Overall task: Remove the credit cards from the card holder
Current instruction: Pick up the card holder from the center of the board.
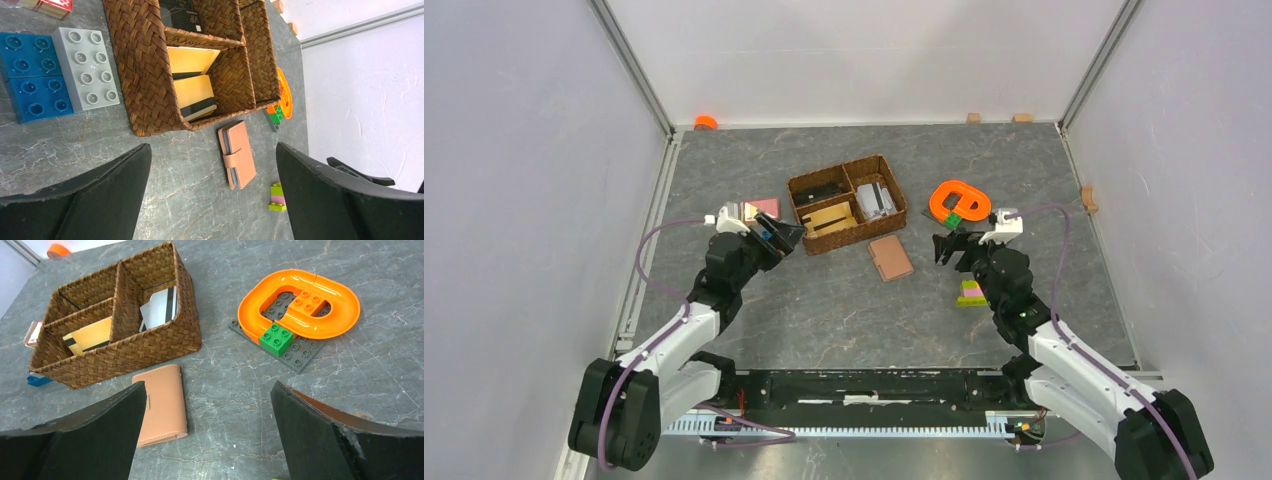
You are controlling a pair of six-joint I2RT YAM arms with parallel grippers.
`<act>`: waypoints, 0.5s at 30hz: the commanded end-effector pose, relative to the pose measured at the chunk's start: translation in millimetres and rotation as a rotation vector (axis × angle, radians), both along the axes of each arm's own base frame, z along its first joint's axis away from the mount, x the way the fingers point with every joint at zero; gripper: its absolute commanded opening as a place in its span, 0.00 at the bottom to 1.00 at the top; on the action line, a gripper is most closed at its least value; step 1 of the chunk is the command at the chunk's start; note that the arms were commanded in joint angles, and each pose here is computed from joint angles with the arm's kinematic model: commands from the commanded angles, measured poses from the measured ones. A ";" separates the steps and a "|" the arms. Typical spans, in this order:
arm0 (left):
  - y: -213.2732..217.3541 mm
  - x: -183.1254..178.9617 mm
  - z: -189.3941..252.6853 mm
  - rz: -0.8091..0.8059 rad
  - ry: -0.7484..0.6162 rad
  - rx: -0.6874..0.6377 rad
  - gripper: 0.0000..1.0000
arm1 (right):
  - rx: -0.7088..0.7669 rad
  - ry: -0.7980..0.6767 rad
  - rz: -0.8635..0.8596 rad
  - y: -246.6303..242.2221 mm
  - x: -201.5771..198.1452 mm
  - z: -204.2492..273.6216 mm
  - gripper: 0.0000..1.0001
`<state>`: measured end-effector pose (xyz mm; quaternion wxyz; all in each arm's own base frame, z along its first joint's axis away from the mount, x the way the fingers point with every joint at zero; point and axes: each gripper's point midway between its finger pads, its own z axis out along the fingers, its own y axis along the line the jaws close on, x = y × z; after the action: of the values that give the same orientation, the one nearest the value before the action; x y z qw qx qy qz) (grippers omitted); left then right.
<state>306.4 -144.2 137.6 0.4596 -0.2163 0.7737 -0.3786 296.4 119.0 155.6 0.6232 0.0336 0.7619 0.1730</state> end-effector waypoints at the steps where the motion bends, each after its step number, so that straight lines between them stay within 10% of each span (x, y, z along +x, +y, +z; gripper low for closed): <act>1: -4.3 -0.9 15.4 -0.037 -0.069 -0.007 1.00 | -0.006 0.008 -0.001 1.6 4.5 -0.3 0.98; 15: -47.4 -10.9 20.3 -0.207 -0.121 0.044 1.00 | -0.172 0.235 0.344 74.2 16.0 -54.2 0.98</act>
<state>289.8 -178.6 136.5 0.4445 -0.1440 0.7841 -0.4085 308.6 158.0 97.3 0.5150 -0.0620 0.8372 0.1735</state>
